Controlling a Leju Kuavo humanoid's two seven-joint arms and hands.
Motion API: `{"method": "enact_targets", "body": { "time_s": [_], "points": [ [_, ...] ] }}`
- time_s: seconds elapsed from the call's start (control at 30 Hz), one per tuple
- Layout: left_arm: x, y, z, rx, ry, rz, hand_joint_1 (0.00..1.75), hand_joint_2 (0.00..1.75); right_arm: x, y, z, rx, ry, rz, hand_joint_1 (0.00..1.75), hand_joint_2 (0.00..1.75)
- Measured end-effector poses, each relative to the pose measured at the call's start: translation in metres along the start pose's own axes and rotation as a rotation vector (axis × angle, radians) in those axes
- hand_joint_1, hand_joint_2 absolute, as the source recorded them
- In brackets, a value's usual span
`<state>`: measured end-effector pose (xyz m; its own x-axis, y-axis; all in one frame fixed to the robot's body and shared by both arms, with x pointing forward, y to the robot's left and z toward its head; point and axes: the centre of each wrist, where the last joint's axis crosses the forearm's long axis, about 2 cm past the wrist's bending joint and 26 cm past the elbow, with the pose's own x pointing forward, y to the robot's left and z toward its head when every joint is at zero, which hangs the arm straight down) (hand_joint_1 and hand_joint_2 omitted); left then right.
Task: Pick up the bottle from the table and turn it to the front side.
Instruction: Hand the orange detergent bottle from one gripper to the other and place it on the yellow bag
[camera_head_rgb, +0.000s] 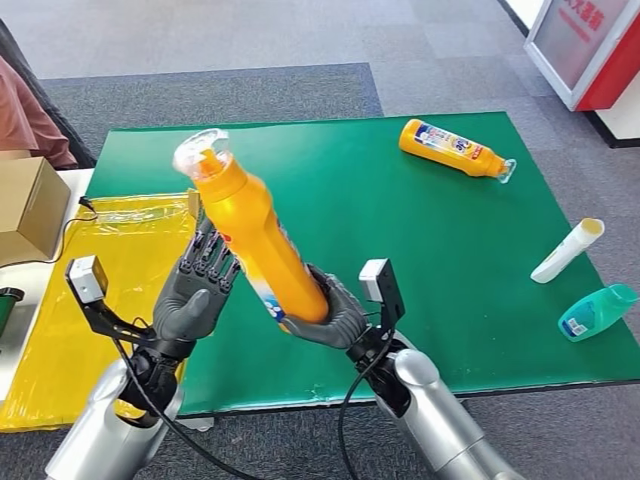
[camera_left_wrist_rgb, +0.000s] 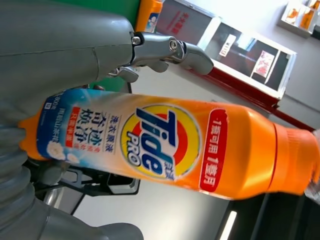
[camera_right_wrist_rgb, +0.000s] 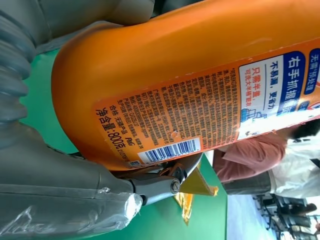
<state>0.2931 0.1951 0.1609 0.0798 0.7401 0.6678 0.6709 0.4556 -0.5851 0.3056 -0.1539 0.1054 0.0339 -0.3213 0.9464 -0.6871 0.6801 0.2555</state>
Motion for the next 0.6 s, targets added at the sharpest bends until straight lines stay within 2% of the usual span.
{"method": "enact_targets", "body": {
  "time_s": [0.33,0.6],
  "points": [
    [0.005,-0.001,-0.014,0.087,-0.006,-0.003,0.0,1.75,0.0,0.005,-0.004,0.014,0.015,0.042,1.75,1.75],
    [0.004,-0.004,-0.024,0.09,-0.007,-0.006,0.0,1.75,0.001,0.009,-0.008,0.029,0.01,0.053,1.75,1.75]
  ]
}}
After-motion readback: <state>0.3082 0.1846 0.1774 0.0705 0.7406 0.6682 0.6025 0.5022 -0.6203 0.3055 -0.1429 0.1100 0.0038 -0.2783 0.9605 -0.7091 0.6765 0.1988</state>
